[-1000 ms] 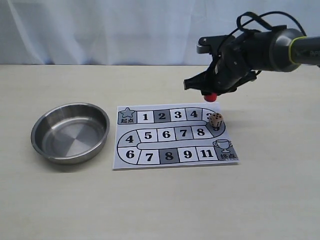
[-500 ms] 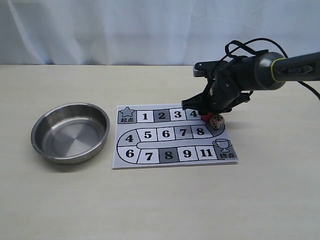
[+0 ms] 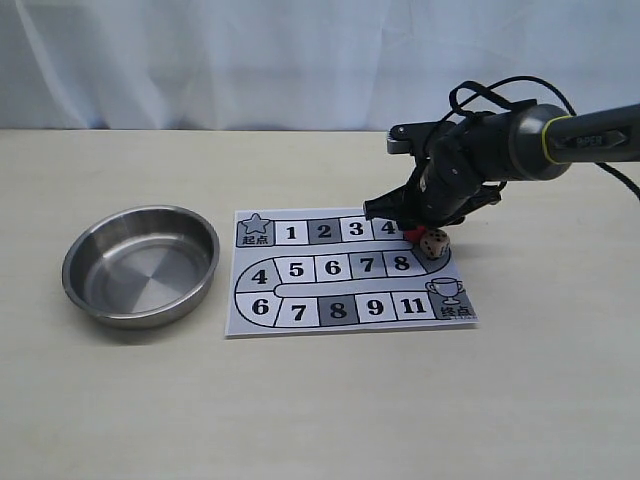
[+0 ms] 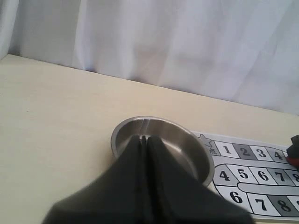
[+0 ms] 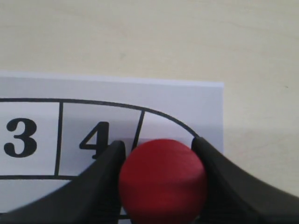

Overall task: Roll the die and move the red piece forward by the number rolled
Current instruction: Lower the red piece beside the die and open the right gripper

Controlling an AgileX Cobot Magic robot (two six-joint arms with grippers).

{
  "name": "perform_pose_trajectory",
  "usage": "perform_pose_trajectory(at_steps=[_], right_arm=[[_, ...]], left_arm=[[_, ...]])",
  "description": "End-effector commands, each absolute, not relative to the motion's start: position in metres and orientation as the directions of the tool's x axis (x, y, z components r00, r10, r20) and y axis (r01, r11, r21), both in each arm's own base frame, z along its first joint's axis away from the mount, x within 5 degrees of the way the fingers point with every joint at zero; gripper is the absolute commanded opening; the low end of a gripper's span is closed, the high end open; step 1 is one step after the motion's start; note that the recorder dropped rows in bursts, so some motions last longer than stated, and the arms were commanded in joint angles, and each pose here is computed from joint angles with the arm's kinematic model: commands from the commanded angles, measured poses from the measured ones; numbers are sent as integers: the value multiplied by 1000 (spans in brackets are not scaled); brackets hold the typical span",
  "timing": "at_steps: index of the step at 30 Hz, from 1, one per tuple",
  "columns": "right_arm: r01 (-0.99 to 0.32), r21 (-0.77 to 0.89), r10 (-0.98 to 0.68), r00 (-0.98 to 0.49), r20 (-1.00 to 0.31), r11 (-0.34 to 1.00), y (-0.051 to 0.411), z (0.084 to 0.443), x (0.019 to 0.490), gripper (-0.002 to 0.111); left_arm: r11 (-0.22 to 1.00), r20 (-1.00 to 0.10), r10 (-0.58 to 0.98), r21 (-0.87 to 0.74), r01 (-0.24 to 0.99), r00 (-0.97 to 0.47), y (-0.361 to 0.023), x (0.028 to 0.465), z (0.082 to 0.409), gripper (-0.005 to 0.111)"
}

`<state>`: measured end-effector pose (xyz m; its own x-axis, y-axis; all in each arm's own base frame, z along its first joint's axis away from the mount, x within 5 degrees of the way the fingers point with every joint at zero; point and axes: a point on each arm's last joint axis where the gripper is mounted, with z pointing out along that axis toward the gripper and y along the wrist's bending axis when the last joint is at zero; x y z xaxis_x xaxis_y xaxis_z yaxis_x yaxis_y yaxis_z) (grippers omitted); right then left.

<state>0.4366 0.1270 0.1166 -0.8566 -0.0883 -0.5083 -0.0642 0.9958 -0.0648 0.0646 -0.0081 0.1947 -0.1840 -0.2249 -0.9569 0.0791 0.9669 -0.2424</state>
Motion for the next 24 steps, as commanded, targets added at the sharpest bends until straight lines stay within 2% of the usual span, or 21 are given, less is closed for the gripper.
perform_pose_trajectory(at_steps=[1, 10, 12, 18, 20, 21, 23, 24], right_arm=[[-56, -78, -88, -861, -500, 995, 124, 118, 436, 49], [-49, -90, -89, -848, -523, 995, 122, 124, 437, 80], [-51, -81, -87, -836, -542, 995, 123, 131, 438, 83], [-46, -53, -69, -790, -609, 998, 123, 166, 436, 82], [-41, -46, -61, -777, -627, 998, 122, 179, 434, 74], [-37, -47, -58, -772, -632, 998, 121, 186, 433, 66], [-26, -49, -51, -767, -639, 998, 119, 197, 430, 45], [-18, -54, -49, -768, -639, 998, 116, 202, 429, 31]], left_arm=[[965, -958, -232, -248, 82, -166, -8, 64, 196, 0], [965, -958, -232, -248, 82, -166, -8, 64, 196, 0], [966, -959, -230, -246, 82, -166, -8, 64, 196, 0], [966, -959, -230, -246, 83, -164, -8, 64, 196, 0], [966, -959, -231, -246, 83, -162, -8, 64, 196, 0], [966, -959, -231, -246, 83, -162, -8, 64, 196, 0], [966, -959, -231, -246, 83, -162, -8, 64, 196, 0], [966, -959, -231, -246, 83, -162, -8, 64, 196, 0]])
